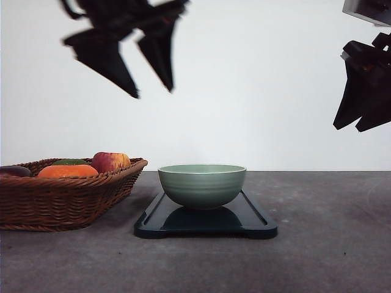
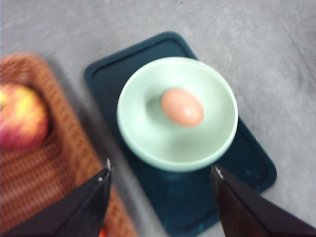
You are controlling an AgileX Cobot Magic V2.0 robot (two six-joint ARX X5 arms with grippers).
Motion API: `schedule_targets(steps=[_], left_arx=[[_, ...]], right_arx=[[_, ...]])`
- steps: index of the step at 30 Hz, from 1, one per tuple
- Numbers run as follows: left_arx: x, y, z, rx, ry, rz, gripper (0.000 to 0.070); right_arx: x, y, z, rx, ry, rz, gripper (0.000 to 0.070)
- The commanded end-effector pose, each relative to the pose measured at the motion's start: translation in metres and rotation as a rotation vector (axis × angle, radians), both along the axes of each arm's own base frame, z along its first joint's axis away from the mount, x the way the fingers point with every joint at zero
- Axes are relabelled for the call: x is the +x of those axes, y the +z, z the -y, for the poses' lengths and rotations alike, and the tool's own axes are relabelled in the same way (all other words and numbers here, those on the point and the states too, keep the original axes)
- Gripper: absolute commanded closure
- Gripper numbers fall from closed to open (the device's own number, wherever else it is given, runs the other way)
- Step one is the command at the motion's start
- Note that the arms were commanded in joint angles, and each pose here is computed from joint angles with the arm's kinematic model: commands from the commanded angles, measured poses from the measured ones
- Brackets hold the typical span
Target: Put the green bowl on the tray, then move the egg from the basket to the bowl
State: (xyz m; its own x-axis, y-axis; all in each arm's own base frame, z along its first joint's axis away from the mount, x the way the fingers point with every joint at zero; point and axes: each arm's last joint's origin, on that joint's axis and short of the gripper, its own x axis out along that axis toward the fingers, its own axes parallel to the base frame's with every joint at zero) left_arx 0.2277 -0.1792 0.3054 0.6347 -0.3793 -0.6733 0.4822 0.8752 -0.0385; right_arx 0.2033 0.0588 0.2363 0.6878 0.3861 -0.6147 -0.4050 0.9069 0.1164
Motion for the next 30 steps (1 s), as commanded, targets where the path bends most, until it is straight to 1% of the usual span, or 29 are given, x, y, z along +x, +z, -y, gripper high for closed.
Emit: schedule_targets(steps=[1,8,12,15,21,25,28,29,30], left_arx=[[-0.01,0.001,-0.011,-0.02,0.009,0.032,0.0304],[-0.045,-0.014,-0.063,-0.045,0.099,0.066,0.0307],[-0.058,-0.024,-0.088,-0.061,0.164,0.083,0.0309],[-0.067,-0.032,-0.102,-0.083,0.185,0.078,0.031],[-0.081,-0.054,-0.122,-0.087,0.229,0.062,0.031],[-0.084,-0.052,-0.128,-0.098,0.251,0.095,0.031],[-0.086,-0.052,-0.129,-0.07,0.24,0.109,0.0314],[-0.086,-0.052,-0.129,-0.066,0.238,0.105,0.0348],[-0.086,-0.052,-0.129,-0.057,0.231,0.107,0.0461]], right_arx=[[0.001,0.0,-0.002,0.002,0.018,0.003,0.0433],[0.001,0.0,-0.003,0.026,0.048,-0.003,0.0433],[0.0,0.001,-0.005,0.065,0.101,-0.013,0.0433],[-0.001,0.001,-0.008,0.083,0.142,-0.017,0.0433],[-0.004,0.001,-0.017,0.07,0.197,-0.01,0.0433],[-0.006,0.0,-0.018,0.066,0.208,-0.027,0.0433],[-0.008,-0.002,-0.018,0.059,0.207,-0.054,0.0434],[-0.008,-0.003,-0.018,0.059,0.206,-0.057,0.0458],[-0.008,-0.003,-0.017,0.058,0.205,-0.057,0.0542]])
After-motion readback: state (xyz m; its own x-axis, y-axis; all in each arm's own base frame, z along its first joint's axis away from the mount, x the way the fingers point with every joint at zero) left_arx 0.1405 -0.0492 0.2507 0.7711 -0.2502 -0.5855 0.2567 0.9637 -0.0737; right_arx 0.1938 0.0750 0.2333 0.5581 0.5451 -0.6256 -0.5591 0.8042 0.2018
